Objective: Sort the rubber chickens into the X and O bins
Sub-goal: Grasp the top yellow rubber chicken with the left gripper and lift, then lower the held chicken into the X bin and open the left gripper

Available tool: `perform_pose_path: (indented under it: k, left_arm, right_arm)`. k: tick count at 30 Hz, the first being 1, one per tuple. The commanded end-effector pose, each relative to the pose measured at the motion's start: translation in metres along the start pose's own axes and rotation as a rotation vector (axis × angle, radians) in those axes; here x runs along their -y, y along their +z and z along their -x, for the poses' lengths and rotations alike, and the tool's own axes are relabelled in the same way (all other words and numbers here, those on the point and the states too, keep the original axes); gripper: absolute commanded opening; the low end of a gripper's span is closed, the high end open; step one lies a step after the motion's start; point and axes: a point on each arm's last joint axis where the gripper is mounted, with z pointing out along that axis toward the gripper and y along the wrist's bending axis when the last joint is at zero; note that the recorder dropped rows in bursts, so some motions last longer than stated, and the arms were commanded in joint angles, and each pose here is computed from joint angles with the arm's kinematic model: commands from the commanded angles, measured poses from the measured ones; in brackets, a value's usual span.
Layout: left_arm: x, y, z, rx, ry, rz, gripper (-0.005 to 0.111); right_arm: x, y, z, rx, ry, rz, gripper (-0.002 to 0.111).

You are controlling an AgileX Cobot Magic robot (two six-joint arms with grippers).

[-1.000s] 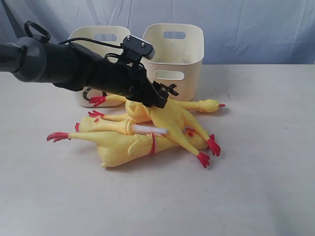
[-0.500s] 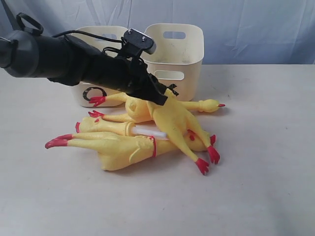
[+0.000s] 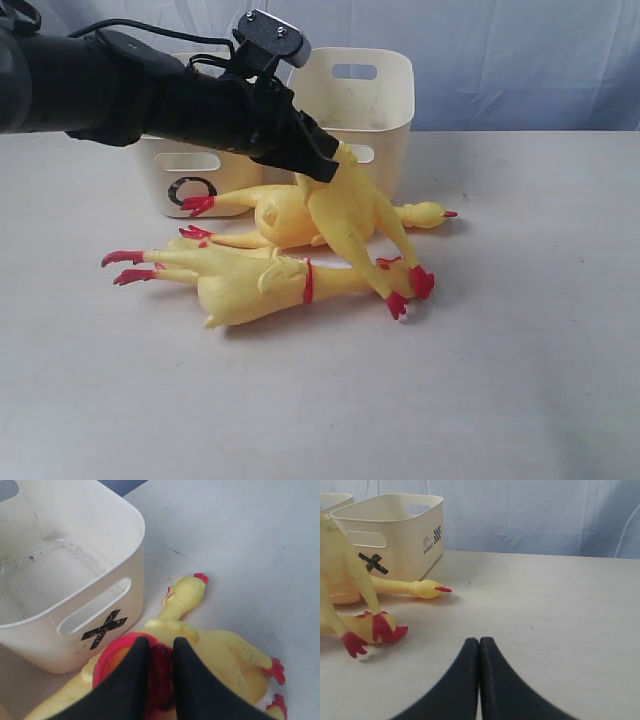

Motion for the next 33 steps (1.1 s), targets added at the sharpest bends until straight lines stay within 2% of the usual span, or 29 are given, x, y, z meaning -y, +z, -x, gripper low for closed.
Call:
perform_pose_path:
  k: [1, 11, 19, 28, 33]
  left_arm:
    - [0.003, -0.006, 0.007, 0.023, -0.005, -0.003, 0.000]
    - [0.005, -0.019, 0.018, 0.055, 0.016, 0.005, 0.000]
    - [0.002, -0.032, 0.046, 0.134, 0.062, 0.032, 0.000]
    - [-0.024, -0.052, 0.076, 0.235, 0.059, 0.106, 0.000]
    - [-0.051, -0.064, 0.076, 0.271, -0.047, 0.196, 0.000]
  right_arm:
    - [0.000, -0.001, 0.002, 0.017, -0.003, 0.003, -0.001]
    - [0.000, -0.001, 0.002, 0.017, -0.003, 0.003, -0.001]
    - [0.000, -0.001, 0.002, 0.015, -0.003, 0.003, -0.001]
    - [0.000, -0.001, 0.002, 0.015, -0.003, 0.003, -0.001]
    - [0.000, -0.001, 0.002, 0.015, -0.003, 0.003, -0.001]
